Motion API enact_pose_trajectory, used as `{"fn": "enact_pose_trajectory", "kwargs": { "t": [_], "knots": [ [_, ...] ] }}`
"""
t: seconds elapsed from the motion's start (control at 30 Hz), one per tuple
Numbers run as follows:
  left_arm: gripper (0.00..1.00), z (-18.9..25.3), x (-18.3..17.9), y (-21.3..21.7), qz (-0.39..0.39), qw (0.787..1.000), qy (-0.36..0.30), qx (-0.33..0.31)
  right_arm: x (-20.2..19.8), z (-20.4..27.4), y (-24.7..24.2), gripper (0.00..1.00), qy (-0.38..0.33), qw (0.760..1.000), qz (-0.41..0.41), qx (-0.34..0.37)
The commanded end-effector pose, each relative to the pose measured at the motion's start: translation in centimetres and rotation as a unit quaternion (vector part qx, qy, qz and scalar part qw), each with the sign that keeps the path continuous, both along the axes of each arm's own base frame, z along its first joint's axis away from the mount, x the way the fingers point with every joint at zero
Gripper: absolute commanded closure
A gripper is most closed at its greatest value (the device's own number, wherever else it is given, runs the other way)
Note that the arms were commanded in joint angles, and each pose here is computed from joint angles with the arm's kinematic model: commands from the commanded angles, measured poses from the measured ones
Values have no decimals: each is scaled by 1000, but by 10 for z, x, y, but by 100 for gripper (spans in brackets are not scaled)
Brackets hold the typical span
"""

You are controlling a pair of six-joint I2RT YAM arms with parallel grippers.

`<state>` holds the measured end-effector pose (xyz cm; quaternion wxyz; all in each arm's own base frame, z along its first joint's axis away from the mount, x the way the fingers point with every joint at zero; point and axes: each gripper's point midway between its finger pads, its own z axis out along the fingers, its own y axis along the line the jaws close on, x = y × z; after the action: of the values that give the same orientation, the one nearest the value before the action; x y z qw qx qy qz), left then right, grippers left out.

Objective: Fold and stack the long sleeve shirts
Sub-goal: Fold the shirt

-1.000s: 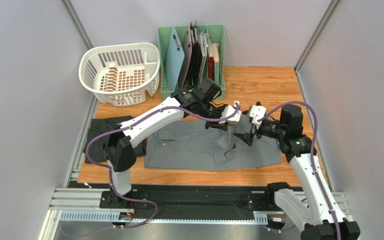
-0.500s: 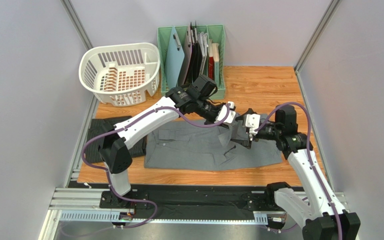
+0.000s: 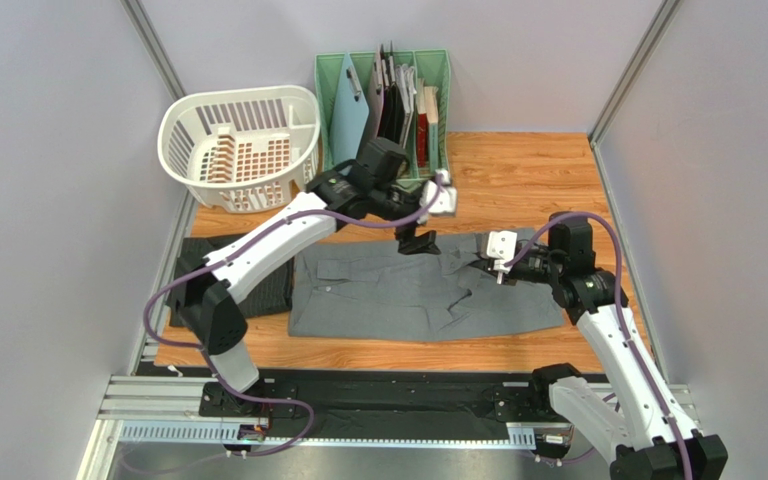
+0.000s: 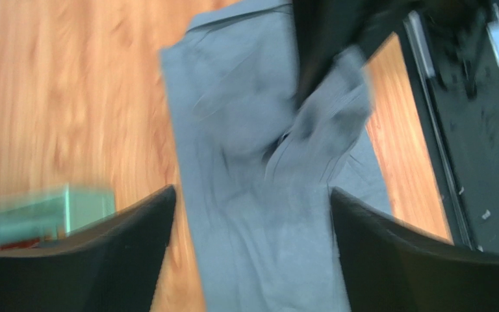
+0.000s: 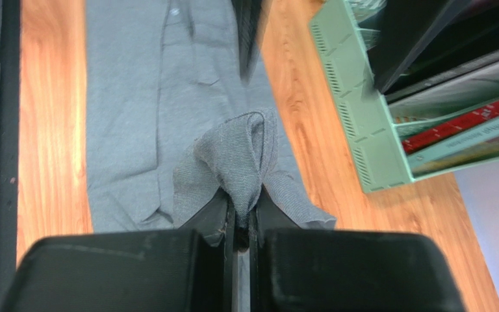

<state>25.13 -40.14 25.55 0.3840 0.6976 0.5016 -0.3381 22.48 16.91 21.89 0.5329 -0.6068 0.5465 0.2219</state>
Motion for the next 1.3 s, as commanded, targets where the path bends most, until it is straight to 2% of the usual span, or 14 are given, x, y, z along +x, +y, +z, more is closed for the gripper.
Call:
{"fn": "enact_pose_trajectory", "kwargs": {
  "t": [0.0, 0.07, 0.1, 0.33, 0.47, 0.8, 0.83, 0.87, 0.93, 0.97, 1.0, 1.03, 1.13, 1.27],
  "knots": [
    [1, 85, 21, 46, 138, 984, -1, -112, 12, 31, -2, 100, -21, 997, -58, 48],
    [1, 109, 31, 57, 204, 966, -15, -162, 19, 44, -2, 100, -4, 991, -95, 89],
    [1, 93, 32, 61, 247, 955, 34, -159, 21, 46, -3, 100, 6, 989, -108, 99],
    [8, 61, -17, 41, 82, 991, 21, -103, 30, 58, 1, 100, 76, 972, -149, 162],
    [18, 47, -9, 17, 60, 993, -17, -98, 30, 68, 1, 100, 75, 969, -154, 177],
    [23, 32, 1, -19, 48, 996, 0, -81, 24, 83, 1, 100, 70, 964, -165, 197],
    [26, 27, 5, -21, 55, 996, 2, -75, 23, 84, 2, 100, 70, 964, -162, 197],
    [45, 27, 6, -21, 61, 995, 5, -74, 22, 83, 2, 99, 72, 964, -164, 196],
    [70, 26, 15, -21, 84, 994, 1, -67, 22, 79, -2, 98, 72, 963, -176, 189],
    [100, 31, 19, -20, 90, 994, -10, -68, 22, 77, -5, 94, 73, 963, -185, 184],
    [100, 31, 24, -17, 101, 993, -15, -63, 27, 74, -12, 88, 71, 958, -212, 180],
    [100, 30, 31, -15, 110, 992, -30, -57, 27, 65, -17, 71, 82, 955, -231, 170],
    [100, 38, 56, -10, 129, 987, -85, -43, 30, 42, -38, 42, 101, 944, -289, 126],
    [100, 61, 90, -12, 132, 972, -190, -49, 34, 6, -76, 29, 126, 922, -356, 88]
  ]
}}
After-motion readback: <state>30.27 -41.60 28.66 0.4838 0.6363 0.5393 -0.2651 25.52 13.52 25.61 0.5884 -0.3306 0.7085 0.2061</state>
